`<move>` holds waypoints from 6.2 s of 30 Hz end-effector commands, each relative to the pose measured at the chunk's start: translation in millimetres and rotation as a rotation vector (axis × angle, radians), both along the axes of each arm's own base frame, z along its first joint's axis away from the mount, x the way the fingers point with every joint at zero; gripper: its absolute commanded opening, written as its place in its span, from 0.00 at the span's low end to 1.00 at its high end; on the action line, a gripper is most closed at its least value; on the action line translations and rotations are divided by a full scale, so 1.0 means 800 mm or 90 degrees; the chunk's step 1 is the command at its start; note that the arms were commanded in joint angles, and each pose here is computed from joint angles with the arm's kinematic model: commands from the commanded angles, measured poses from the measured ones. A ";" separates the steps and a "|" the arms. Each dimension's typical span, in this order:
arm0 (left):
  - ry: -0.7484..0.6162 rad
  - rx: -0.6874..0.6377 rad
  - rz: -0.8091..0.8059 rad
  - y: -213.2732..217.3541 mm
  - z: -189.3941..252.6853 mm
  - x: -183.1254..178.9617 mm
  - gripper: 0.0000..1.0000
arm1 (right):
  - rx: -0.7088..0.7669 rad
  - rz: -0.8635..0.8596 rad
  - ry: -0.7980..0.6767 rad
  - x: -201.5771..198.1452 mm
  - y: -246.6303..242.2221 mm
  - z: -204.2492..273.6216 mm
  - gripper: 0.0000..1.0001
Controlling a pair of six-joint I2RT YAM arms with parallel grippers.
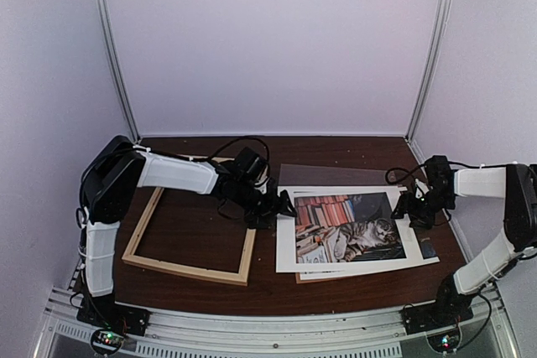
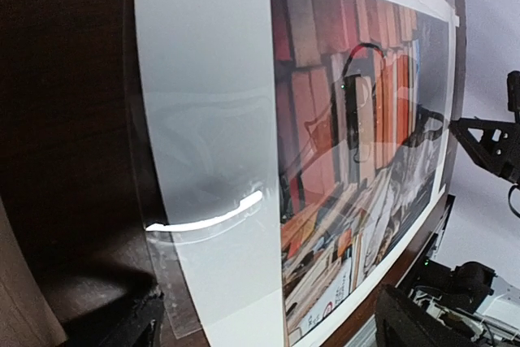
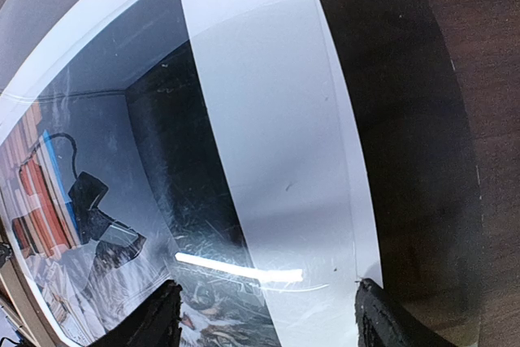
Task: Put the photo into the frame
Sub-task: Pick up the glass panel from the mat board.
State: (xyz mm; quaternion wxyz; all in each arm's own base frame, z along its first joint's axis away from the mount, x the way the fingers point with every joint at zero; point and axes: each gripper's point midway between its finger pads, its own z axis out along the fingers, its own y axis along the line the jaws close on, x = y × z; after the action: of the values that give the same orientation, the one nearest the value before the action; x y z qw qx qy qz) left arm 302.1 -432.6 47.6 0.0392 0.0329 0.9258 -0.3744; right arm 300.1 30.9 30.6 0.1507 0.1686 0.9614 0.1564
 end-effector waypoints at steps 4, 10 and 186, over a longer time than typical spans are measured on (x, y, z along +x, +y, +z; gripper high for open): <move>-0.033 0.069 -0.002 0.027 -0.001 0.005 0.92 | -0.003 -0.002 0.071 -0.034 0.002 -0.027 0.73; 0.009 0.064 -0.013 0.022 -0.015 -0.012 0.91 | 0.001 -0.001 0.071 -0.034 0.004 -0.028 0.73; -0.172 0.242 -0.077 0.020 -0.085 0.172 0.89 | -0.109 -0.004 -0.030 0.242 -0.012 -0.019 0.86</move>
State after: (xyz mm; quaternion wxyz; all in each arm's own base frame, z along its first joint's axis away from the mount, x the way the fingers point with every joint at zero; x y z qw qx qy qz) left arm 457.3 -432.3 32.2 0.2093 0.1690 0.9418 -0.2015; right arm 498.7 9.1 28.8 0.2158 0.1520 0.9634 0.0466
